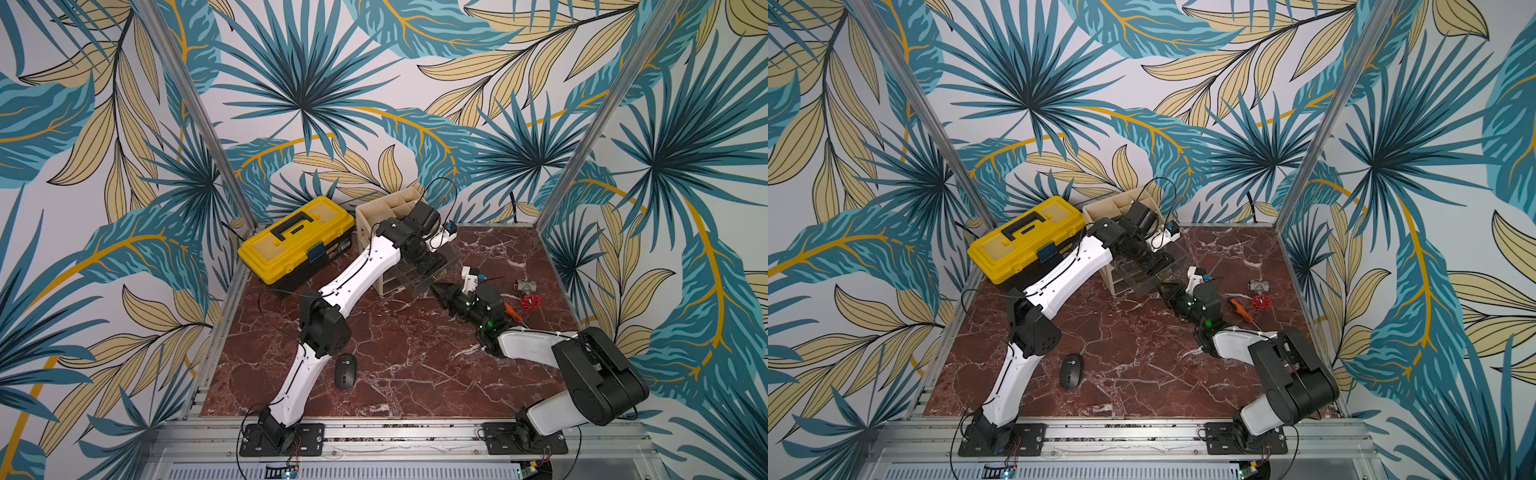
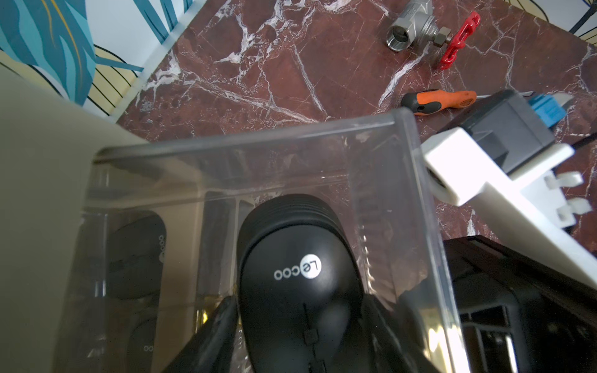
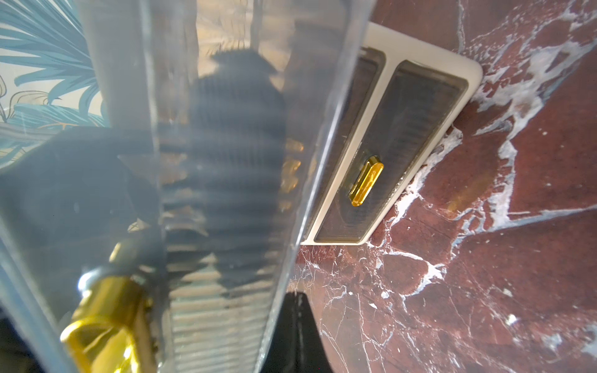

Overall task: Take the mice out of the drawer
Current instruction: Pick up the mouse from the drawer.

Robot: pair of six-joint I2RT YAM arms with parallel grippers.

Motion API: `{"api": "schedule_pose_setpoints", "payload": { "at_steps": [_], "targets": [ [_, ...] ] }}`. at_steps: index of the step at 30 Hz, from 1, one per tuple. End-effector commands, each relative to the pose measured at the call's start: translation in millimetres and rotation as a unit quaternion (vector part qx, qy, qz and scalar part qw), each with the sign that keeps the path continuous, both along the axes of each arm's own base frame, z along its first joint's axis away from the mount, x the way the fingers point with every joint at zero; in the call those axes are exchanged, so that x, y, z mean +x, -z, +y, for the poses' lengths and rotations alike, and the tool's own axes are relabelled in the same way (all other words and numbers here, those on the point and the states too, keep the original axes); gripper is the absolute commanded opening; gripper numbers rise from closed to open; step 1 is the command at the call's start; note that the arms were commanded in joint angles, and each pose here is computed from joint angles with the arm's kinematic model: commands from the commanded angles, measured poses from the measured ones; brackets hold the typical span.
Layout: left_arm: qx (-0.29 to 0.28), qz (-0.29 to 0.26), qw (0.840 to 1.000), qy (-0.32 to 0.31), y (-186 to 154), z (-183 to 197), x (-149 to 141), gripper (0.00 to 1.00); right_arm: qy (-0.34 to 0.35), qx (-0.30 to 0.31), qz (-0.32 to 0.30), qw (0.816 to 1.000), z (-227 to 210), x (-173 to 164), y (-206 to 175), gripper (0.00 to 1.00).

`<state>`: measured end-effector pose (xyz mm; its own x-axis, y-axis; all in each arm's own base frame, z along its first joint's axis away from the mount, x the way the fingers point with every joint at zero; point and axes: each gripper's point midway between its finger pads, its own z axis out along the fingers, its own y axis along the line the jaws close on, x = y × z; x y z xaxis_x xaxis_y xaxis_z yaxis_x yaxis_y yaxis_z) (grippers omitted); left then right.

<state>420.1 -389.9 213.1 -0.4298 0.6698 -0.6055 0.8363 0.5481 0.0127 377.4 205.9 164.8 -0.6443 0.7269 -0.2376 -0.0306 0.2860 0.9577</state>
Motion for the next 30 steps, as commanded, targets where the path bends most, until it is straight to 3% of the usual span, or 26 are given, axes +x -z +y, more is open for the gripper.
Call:
{"api": "schedule_pose_setpoints", "payload": {
  "at_steps": [1, 5, 9, 12, 14, 24, 28, 30],
  "targets": [
    [0.02, 0.028, 0.999, 0.001, 23.0, 1.5, -5.5, 0.63, -0.009, 0.034, -0.116, 0.993, 5.1, 2.7, -72.4, 0.0],
    [0.001, 0.05, 0.999, 0.02, 23.0, -5.9, -15.0, 0.76, -0.011, 0.031, -0.118, 0.992, 5.5, 2.3, -73.8, 0.0],
    [0.0, 0.052, 0.998, 0.021, 24.6, -6.9, -15.0, 0.76, -0.012, 0.032, -0.118, 0.992, 6.1, 2.4, -74.2, 0.0],
    [0.001, 0.054, 0.998, 0.022, 26.0, -7.2, -15.2, 0.62, -0.012, 0.031, -0.118, 0.992, 5.5, 2.2, -74.1, 0.0],
    [0.001, 0.053, 0.998, 0.022, 25.7, -7.1, -14.9, 0.58, -0.012, 0.031, -0.118, 0.992, 5.7, 2.2, -73.8, 0.0],
    [-0.024, 0.024, 0.999, 0.017, -6.9, -5.6, -11.4, 0.53, -0.012, 0.03, -0.116, 0.993, 5.6, 0.9, -71.8, 0.0],
    [-0.03, 0.023, 0.999, 0.016, -12.1, -3.8, -10.3, 0.56, -0.011, 0.03, -0.115, 0.993, 4.8, 1.3, -71.4, 0.0],
    [-0.027, 0.028, 0.999, 0.016, -7.1, -4.5, -10.7, 0.68, -0.012, 0.031, -0.115, 0.993, 5.4, 0.8, -71.6, 0.0]
  ]
}}
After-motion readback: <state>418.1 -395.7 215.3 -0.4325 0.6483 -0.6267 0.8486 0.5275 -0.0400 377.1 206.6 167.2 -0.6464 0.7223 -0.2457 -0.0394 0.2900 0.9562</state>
